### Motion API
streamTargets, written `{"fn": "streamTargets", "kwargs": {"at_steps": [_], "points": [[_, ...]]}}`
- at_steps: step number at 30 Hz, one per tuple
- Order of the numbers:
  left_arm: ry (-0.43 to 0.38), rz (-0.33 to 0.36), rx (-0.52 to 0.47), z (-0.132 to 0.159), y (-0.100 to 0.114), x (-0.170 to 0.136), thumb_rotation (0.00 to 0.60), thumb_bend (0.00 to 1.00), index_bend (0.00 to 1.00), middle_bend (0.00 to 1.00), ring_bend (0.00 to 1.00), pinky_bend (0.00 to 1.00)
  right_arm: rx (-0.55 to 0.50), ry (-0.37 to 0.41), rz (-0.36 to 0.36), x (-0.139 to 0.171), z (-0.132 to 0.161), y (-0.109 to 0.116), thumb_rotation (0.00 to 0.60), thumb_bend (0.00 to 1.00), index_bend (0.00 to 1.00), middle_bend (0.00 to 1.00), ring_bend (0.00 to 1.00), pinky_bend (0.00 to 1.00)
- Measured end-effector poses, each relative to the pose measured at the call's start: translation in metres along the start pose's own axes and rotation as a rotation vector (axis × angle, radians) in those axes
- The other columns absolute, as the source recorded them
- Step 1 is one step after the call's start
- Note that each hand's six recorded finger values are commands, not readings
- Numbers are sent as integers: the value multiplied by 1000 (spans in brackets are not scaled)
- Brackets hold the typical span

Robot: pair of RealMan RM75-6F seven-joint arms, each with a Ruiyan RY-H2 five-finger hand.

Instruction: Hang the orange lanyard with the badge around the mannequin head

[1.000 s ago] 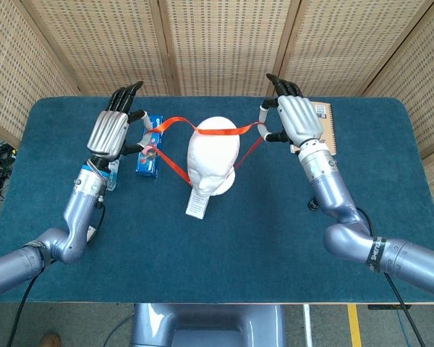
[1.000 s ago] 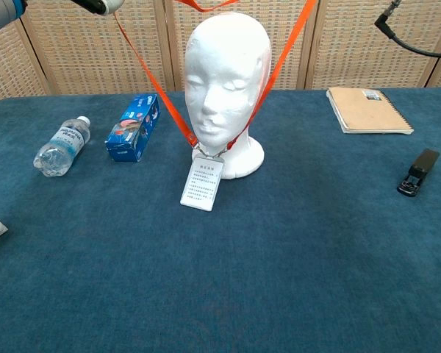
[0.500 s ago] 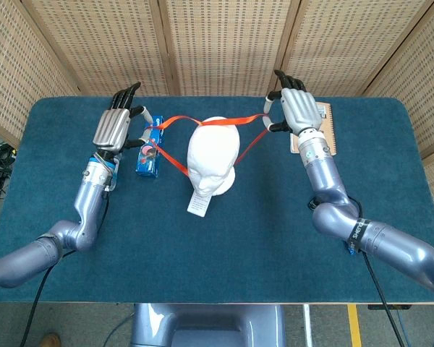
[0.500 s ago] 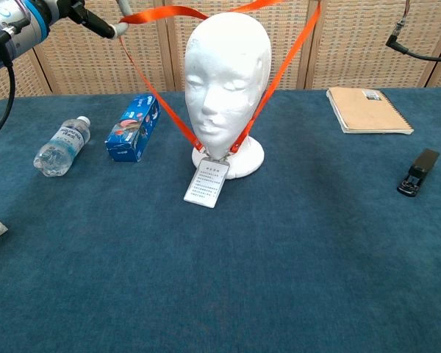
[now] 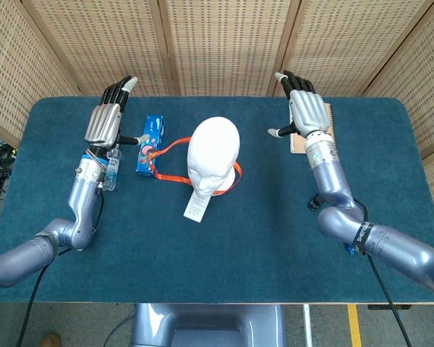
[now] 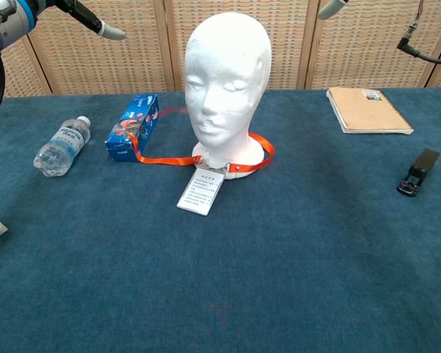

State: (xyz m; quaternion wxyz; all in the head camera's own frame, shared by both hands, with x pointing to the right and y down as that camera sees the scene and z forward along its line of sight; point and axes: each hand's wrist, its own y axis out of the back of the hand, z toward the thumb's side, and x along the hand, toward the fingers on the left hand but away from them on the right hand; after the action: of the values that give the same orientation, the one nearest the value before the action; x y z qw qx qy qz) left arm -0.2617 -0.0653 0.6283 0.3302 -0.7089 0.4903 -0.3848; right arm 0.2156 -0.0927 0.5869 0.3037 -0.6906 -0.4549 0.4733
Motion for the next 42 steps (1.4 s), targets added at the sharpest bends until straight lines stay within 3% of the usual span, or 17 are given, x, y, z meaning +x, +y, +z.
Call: {"fn": "streamTargets", "kwargs": {"at_steps": [5, 10, 11, 12, 13, 14, 16, 18, 20, 21, 22, 25, 28, 34, 42], "points": [[4, -12, 16, -5, 5, -7, 600, 0, 0, 0, 0, 0, 25, -5, 4, 11, -7, 2, 600, 40, 26, 0, 0, 0], [-25, -58, 92, -17, 9, -30, 600, 0, 0, 17, 0, 0, 76, -3, 20, 33, -23, 1, 600, 40, 26, 0, 0, 0], [-35, -66, 112, -19, 8, -35, 600, 0, 0, 69, 12, 0, 82, -5, 22, 38, -27, 1, 600, 40, 26, 0, 0, 0], [-47, -74, 132, -21, 7, -42, 600, 0, 0, 214, 100, 34, 85, -8, 23, 43, -32, 1, 600, 39, 26, 0, 0, 0], [-66, -80, 158, -23, 6, -51, 600, 0, 0, 402, 244, 125, 88, -9, 24, 50, -38, 1, 600, 36, 26, 0, 0, 0], [-81, -82, 176, -24, 6, -57, 600, 0, 0, 529, 364, 215, 91, -8, 23, 55, -42, 1, 600, 32, 26, 0, 0, 0], [-115, -87, 211, -27, 4, -74, 600, 0, 0, 771, 655, 527, 98, -3, 19, 66, -51, 1, 600, 21, 26, 0, 0, 0], [-143, -100, 231, -29, 0, -89, 600, 24, 0, 888, 786, 704, 108, 5, 15, 77, -59, 1, 600, 15, 26, 0, 0, 0], [-170, -135, 235, -29, -8, -108, 600, 170, 0, 964, 869, 830, 127, 22, 5, 91, -68, 1, 600, 9, 26, 0, 0, 0], [-178, -153, 229, -29, -12, -114, 600, 315, 6, 988, 908, 896, 136, 33, 1, 98, -71, 1, 600, 6, 26, 0, 0, 0], [-188, -177, 218, -27, -17, -122, 600, 469, 15, 999, 938, 949, 149, 47, -4, 107, -76, 1, 600, 3, 26, 0, 0, 0], [-198, -248, 203, -25, -29, -138, 600, 759, 45, 1000, 974, 1000, 183, 84, -12, 136, -91, -3, 600, 0, 26, 0, 0, 0], [-197, -315, 190, -22, -42, -148, 600, 874, 65, 1000, 977, 1000, 204, 107, -10, 171, -109, -9, 600, 0, 27, 0, 0, 0], [-190, -459, 189, -11, -73, -164, 600, 923, 73, 1000, 979, 1000, 240, 85, 3, 235, -151, -22, 600, 0, 25, 0, 0, 0], [-184, -565, 186, 12, -110, -169, 600, 926, 74, 1000, 979, 1000, 294, 56, -5, 275, -183, -31, 600, 0, 0, 0, 0, 0]]}}
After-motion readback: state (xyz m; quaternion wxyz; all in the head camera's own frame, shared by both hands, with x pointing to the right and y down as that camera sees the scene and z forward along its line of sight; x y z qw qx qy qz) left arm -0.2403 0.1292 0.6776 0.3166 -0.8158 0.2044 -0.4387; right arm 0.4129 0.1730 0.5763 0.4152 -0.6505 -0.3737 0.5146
